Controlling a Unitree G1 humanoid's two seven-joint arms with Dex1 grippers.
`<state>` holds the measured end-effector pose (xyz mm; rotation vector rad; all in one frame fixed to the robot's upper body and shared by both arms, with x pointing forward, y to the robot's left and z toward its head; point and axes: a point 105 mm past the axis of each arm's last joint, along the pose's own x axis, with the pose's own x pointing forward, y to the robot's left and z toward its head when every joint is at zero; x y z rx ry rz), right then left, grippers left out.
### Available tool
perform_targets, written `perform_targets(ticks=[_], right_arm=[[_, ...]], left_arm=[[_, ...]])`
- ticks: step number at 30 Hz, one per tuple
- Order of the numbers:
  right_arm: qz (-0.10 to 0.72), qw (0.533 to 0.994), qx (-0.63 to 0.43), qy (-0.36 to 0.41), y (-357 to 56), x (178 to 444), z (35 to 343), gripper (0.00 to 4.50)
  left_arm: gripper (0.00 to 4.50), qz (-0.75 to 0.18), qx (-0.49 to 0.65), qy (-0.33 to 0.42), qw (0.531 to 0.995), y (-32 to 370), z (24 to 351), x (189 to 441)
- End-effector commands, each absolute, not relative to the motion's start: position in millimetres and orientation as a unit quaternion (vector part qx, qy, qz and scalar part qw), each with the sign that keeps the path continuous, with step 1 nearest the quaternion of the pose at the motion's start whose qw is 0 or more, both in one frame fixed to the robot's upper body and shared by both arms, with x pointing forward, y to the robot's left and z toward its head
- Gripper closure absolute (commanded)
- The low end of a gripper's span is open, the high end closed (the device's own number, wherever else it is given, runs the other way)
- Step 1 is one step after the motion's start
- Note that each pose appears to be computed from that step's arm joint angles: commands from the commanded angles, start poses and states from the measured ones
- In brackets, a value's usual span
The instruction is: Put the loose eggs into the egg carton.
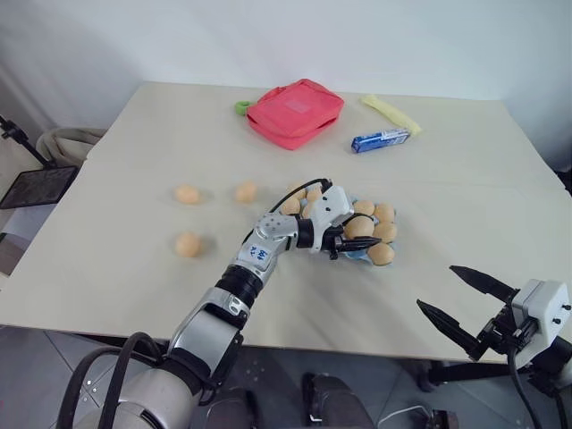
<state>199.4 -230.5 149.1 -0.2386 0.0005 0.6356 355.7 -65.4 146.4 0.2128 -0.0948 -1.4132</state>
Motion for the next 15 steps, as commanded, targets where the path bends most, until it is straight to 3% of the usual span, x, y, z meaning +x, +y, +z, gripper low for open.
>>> perform_targets(ticks=[1,4,9,15], right_arm=[[0.305,0.943,-0.132,-0.023,-231,198,160,0.0],[0.307,0.942,-0.131,-0.022,-231,199,160,0.0],[0.318,0.938,-0.134,-0.021,-231,204,162,0.0],[0.355,0.925,-0.133,-0.019,-228,211,165,0.0]], left_arm=[[0.9,-0.65,0.104,-0.081,0.749,-74,164,354],[0.05,-0.644,0.108,-0.093,0.752,-73,167,354],[0.05,-0.633,0.11,-0.124,0.756,-60,179,355],[0.05,-0.594,0.116,-0.126,0.786,-4,181,351]])
